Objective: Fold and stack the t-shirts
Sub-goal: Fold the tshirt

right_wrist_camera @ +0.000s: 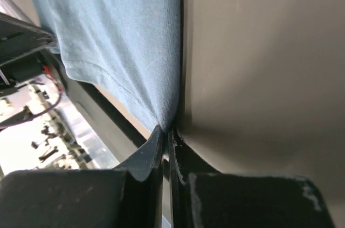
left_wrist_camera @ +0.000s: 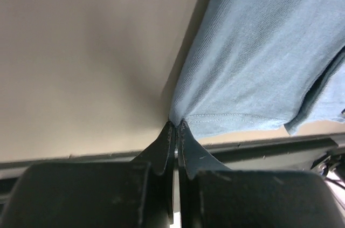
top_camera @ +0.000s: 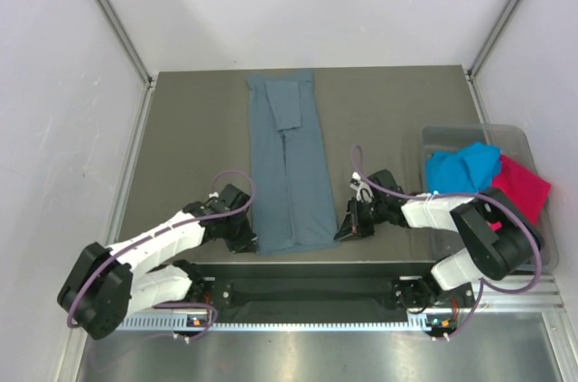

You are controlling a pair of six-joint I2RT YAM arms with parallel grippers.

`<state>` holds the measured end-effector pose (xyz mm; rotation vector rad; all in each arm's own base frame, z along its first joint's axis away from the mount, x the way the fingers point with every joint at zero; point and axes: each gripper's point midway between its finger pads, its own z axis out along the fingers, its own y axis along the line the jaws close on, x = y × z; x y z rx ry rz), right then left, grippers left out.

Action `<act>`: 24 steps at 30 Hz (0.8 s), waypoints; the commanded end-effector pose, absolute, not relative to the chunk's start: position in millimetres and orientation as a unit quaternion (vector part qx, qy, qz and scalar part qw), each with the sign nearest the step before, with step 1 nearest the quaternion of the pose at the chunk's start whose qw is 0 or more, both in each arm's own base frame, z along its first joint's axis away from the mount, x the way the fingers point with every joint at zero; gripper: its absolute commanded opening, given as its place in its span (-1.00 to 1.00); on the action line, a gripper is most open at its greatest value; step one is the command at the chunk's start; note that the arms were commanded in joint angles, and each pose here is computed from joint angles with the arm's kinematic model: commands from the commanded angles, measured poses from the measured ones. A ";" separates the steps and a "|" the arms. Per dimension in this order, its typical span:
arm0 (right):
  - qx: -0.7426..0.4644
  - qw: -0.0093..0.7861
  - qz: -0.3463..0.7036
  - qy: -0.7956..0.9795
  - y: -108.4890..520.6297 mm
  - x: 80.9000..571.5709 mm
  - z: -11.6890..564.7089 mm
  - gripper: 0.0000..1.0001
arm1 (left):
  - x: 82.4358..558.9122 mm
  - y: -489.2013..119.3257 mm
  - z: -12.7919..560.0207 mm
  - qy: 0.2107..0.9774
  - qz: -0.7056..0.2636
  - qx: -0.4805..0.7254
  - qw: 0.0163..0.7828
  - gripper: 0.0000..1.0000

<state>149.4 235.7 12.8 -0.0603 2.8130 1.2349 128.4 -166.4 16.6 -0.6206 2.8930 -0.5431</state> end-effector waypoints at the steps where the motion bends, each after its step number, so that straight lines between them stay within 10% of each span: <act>1: -0.036 0.034 0.377 0.925 229.0 130.0 12.1 -1.00 | 109.9 -161.3 19.3 0.959 -0.180 -0.213 0.048 -1.00; 24: -0.018 0.073 0.407 0.910 247.9 96.5 57.2 -1.00 | 119.1 -185.9 83.1 0.928 -0.285 -0.225 0.085 -1.00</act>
